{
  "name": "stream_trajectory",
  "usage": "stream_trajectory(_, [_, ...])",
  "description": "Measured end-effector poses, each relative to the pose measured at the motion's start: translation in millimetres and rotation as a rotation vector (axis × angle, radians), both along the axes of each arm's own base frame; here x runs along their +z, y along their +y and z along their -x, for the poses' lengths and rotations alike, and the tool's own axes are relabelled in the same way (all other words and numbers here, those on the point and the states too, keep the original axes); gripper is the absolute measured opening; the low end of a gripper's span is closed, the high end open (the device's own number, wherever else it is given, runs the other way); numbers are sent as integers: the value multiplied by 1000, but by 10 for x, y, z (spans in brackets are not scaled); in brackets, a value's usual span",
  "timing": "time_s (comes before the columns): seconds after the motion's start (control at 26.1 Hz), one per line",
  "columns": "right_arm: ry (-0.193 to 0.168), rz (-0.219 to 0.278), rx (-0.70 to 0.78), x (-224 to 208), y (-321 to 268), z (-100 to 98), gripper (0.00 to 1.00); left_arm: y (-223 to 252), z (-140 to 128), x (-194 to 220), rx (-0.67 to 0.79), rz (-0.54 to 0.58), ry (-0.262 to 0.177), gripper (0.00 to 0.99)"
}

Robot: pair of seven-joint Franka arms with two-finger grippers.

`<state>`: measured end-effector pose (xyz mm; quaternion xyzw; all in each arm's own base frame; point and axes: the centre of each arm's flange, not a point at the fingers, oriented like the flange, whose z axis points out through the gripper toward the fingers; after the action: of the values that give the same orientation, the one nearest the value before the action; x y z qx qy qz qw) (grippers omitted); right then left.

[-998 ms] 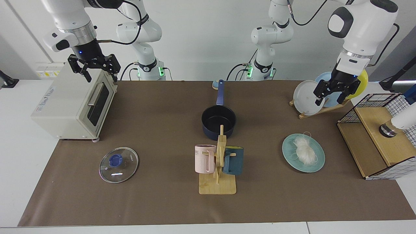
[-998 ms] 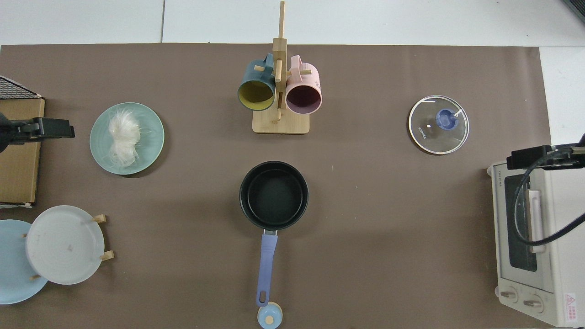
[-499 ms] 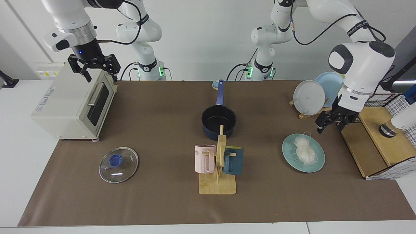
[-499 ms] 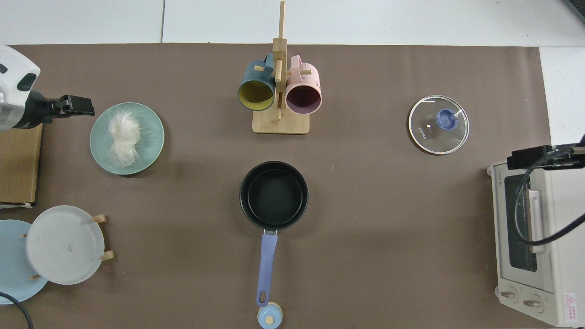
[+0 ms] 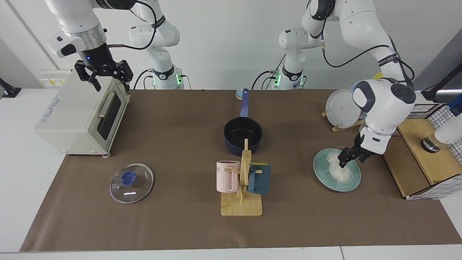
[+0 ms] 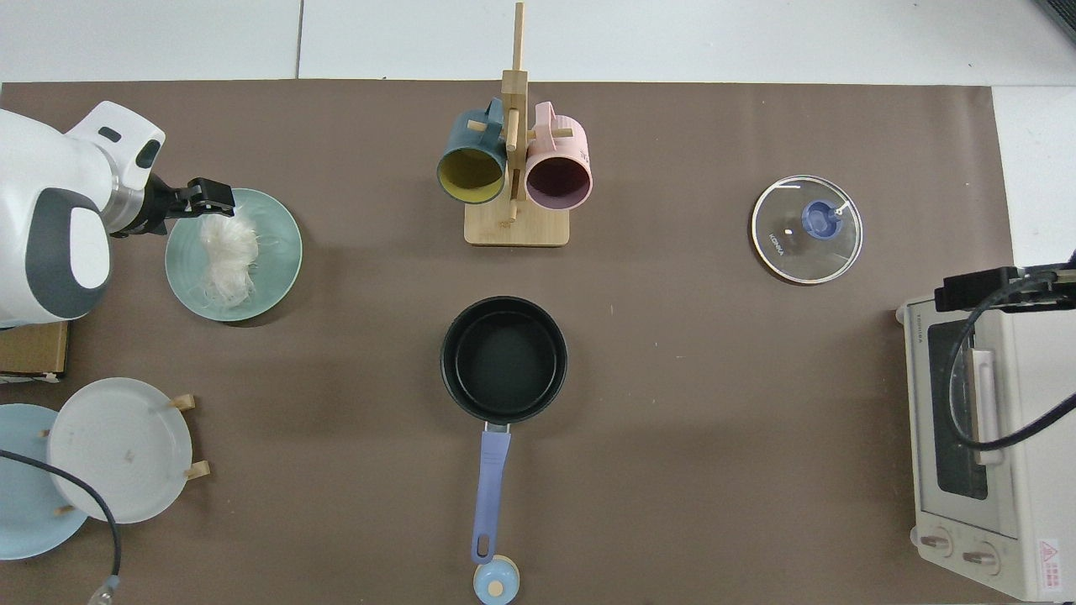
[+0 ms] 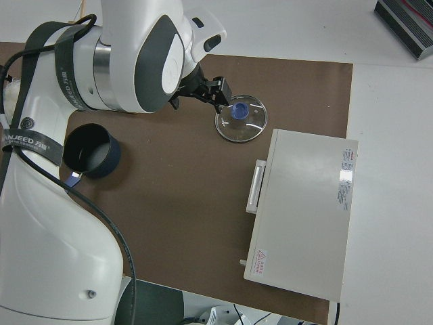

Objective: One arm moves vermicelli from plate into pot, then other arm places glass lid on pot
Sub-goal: 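Reach the left gripper down to the vermicelli on the green plate, then grasp the vermicelli with the left gripper while the right gripper reaches the lid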

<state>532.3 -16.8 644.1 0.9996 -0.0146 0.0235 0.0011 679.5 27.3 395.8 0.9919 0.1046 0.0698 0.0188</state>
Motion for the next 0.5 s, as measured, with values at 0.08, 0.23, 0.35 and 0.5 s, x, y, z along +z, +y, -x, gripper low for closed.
stream_trajectory(0.08, [0, 0, -5, 0, -25, 1, 1000, -26, -73, -104, 8, -4, 4, 991])
stream_trajectory(0.23, [-3, -1, -14, 1, -80, 0, 1000, -13, -184, -212, 18, -3, 4, 991])
stream_trajectory(0.35, [-27, 1, -14, 4, -93, -41, 1000, 2, -209, -278, 20, -4, 10, 991])
stream_trajectory(0.5, [-42, 3, -16, -85, -107, -159, 1000, 9, -218, -430, 9, -21, 30, 987])
